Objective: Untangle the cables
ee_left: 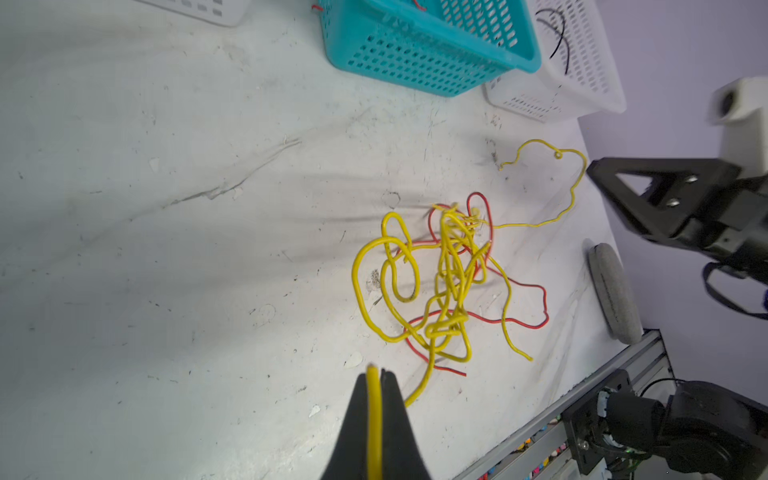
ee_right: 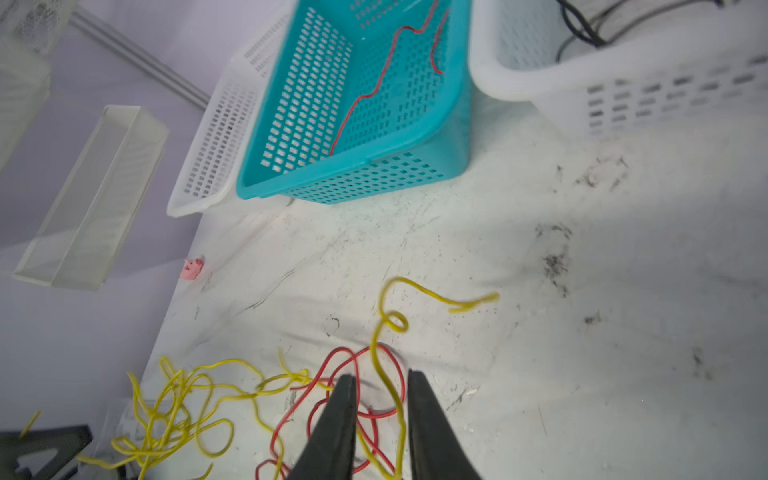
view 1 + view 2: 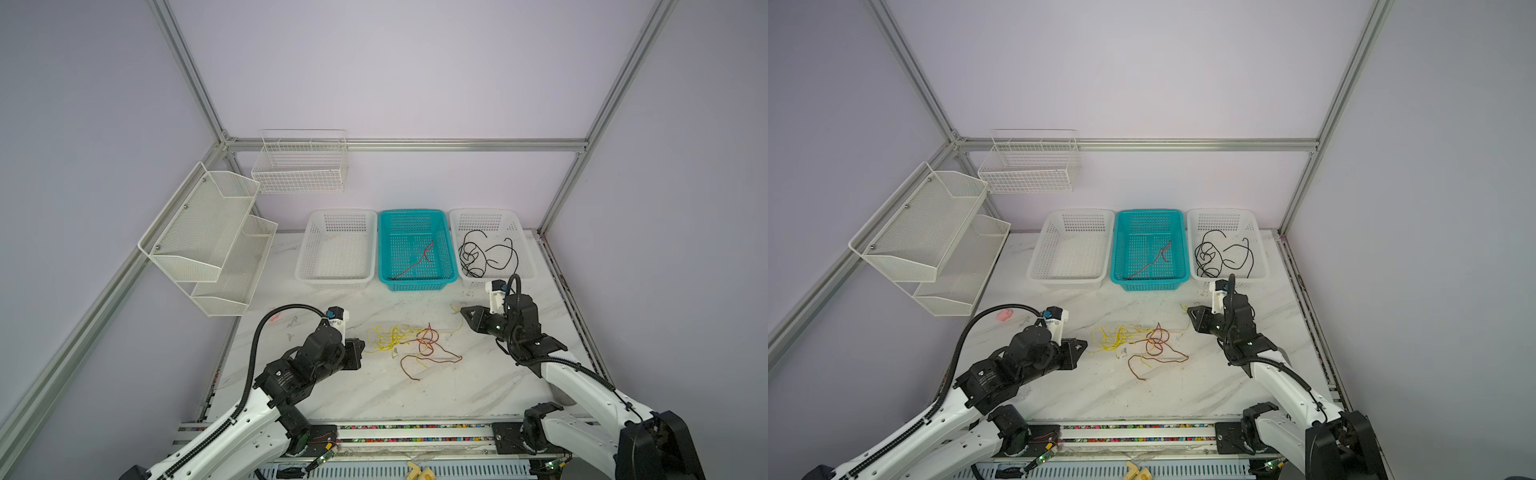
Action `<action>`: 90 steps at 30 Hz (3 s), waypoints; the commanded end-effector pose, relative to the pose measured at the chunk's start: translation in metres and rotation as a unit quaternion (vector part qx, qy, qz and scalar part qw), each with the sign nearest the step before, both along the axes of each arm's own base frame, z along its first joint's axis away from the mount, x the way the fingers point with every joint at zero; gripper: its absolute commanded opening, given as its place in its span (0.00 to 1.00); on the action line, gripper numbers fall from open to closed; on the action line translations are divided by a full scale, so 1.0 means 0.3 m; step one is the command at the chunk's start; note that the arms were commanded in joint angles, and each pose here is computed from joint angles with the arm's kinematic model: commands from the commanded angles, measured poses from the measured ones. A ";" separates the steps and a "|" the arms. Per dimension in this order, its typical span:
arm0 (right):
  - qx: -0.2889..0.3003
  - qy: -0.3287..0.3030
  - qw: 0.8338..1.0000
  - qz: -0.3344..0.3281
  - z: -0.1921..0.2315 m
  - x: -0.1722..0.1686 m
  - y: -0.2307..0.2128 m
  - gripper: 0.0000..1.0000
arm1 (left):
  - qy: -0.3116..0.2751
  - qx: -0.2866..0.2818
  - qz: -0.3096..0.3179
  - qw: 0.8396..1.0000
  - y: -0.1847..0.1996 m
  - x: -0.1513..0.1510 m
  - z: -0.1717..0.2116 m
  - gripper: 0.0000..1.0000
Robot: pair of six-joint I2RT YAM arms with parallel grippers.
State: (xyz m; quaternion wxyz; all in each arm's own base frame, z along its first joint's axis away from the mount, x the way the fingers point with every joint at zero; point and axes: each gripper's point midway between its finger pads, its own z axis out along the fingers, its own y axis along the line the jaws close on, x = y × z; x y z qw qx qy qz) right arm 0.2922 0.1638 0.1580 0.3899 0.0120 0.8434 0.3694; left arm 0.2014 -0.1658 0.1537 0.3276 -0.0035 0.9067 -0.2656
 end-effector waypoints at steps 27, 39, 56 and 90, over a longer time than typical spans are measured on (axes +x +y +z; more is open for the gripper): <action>-0.102 -0.029 0.984 0.146 -0.120 -0.223 0.510 0.27 | -0.052 -0.070 -0.053 0.995 -0.125 0.055 0.098 0.00; -0.162 -0.014 0.987 -0.005 -0.137 -0.137 0.297 0.00 | -0.078 -0.023 -0.005 0.997 -0.004 0.036 0.118 0.00; -0.078 0.098 0.990 -0.068 -0.230 -0.035 -0.003 0.00 | -0.120 0.044 0.117 0.985 0.240 0.008 0.242 0.00; -0.059 0.026 0.996 -0.058 0.133 -0.055 -0.061 0.27 | -0.090 0.066 0.040 0.993 0.133 0.047 0.206 0.00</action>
